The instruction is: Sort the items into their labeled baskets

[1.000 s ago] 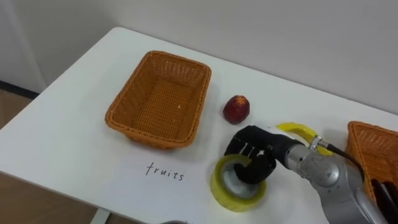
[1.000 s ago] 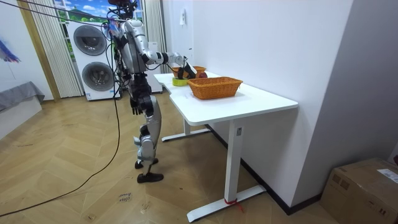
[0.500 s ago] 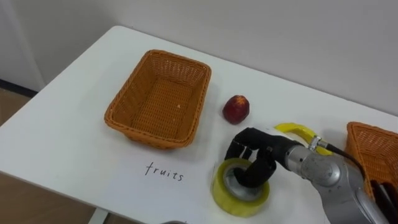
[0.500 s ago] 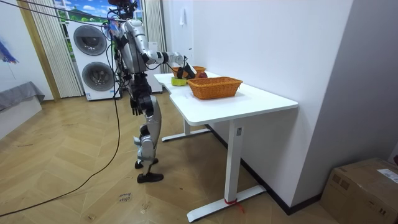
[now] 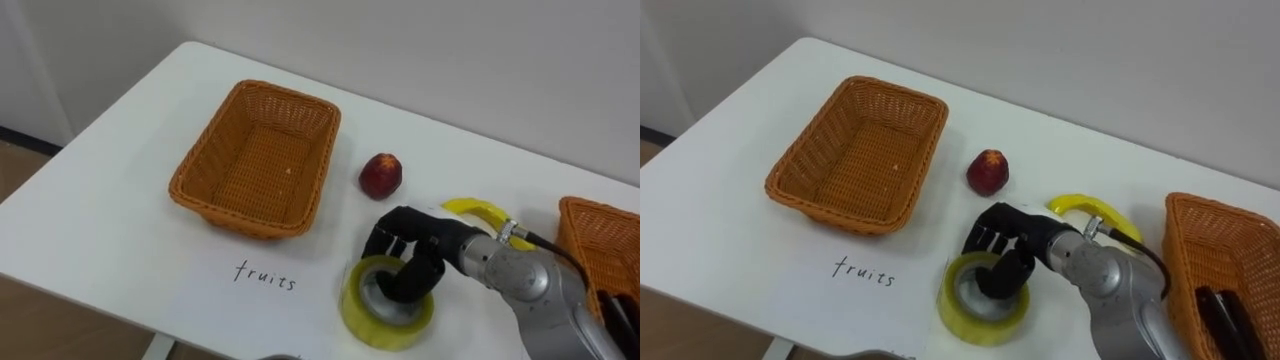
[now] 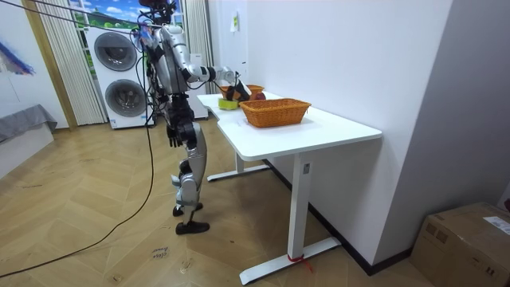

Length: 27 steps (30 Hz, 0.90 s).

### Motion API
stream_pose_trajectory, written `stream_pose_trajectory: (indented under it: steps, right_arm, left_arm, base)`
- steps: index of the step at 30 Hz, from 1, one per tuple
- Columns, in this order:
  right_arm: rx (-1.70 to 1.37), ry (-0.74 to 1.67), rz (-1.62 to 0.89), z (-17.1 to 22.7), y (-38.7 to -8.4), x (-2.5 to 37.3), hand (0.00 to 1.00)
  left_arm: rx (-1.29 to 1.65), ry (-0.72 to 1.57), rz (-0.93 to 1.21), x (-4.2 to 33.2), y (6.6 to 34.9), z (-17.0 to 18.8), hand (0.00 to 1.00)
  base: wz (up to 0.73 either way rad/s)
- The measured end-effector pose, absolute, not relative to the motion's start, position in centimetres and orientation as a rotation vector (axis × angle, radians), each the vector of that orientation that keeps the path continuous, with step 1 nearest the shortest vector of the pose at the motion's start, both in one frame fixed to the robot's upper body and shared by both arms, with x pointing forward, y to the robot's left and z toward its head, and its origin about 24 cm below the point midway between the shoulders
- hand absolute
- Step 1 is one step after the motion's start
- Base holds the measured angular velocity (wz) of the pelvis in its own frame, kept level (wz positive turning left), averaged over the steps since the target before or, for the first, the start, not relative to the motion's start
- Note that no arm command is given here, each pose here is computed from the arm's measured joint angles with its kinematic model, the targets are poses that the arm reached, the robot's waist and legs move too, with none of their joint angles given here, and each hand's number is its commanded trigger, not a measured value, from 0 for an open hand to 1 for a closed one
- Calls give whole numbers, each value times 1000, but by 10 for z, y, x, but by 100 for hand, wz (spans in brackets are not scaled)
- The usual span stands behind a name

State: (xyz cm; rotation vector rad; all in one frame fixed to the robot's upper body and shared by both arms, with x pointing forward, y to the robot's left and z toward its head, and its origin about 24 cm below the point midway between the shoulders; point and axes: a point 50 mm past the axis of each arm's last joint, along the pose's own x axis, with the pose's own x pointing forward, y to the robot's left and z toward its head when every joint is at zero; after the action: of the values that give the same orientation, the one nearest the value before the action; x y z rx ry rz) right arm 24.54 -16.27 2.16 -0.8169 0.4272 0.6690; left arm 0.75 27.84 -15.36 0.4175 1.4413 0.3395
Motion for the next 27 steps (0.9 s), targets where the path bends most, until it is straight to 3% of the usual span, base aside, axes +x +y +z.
stream_pose_trajectory:
  steps: [8, 27]
  right_arm:
    - [-752, 410, 627, 25, -171, 245, 100]
    - [-616, 114, 152, 73, -218, 253, 100]
  left_arm:
    - [413, 1471, 361, -7, 276, -155, 0]
    - [390, 1486, 332, -20, 265, -158, 0]
  base:
    - [-2]
    - [-4]
